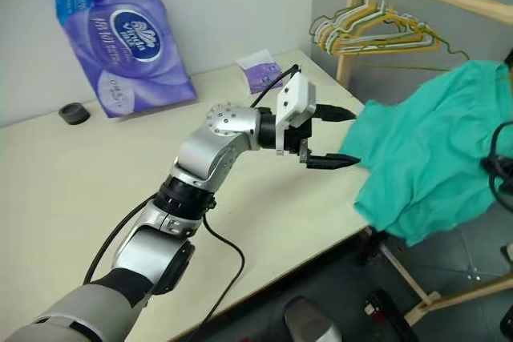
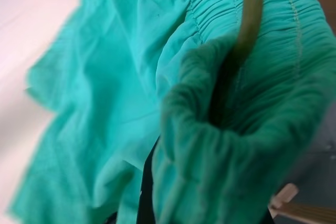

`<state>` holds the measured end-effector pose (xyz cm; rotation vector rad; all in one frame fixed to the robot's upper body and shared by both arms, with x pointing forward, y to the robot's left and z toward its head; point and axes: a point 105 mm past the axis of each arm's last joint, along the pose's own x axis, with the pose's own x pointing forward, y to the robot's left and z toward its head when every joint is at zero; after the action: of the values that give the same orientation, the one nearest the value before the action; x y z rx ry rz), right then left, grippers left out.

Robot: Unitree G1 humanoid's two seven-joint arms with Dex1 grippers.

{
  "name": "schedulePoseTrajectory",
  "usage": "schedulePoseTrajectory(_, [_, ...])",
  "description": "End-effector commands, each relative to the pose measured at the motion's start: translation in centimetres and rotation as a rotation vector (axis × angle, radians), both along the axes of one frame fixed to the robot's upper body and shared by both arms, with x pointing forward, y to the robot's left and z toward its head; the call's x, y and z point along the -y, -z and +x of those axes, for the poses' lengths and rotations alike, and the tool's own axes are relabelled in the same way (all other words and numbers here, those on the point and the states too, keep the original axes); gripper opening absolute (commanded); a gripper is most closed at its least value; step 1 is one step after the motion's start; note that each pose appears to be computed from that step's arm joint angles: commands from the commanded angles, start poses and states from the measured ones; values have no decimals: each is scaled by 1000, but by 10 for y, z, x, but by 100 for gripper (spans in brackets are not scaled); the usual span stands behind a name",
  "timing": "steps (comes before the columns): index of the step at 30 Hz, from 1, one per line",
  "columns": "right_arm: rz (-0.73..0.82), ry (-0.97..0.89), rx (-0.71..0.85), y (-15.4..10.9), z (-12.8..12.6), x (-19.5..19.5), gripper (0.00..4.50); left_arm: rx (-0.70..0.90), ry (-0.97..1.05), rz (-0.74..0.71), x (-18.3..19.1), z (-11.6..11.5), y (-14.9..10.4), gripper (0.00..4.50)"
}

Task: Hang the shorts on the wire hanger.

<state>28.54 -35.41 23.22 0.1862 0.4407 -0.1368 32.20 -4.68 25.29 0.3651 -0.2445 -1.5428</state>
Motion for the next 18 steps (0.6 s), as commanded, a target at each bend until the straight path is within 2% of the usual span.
schedulePoseTrajectory(1, [-28, 49, 20, -23, 9, 5, 0, 53, -17, -23, 1, 1, -14, 447])
schedulePoseTrajectory(6, [-51, 87, 13, -37, 32, 15, 0, 74, -8, -19, 1, -3, -14, 447])
schedulePoseTrajectory(9, [-16, 139, -15, -36, 48, 29, 0, 85, -11, -23, 2, -5, -15, 447])
schedulePoseTrajectory(13, [-42, 191, -33, -35, 61, 48, 0, 91, -16, -36, 3, -7, -16, 447])
schedulePoseTrajectory(18, [-17, 184, -66, -30, 70, 50, 0, 71, -4, -51, 4, -11, -19, 447])
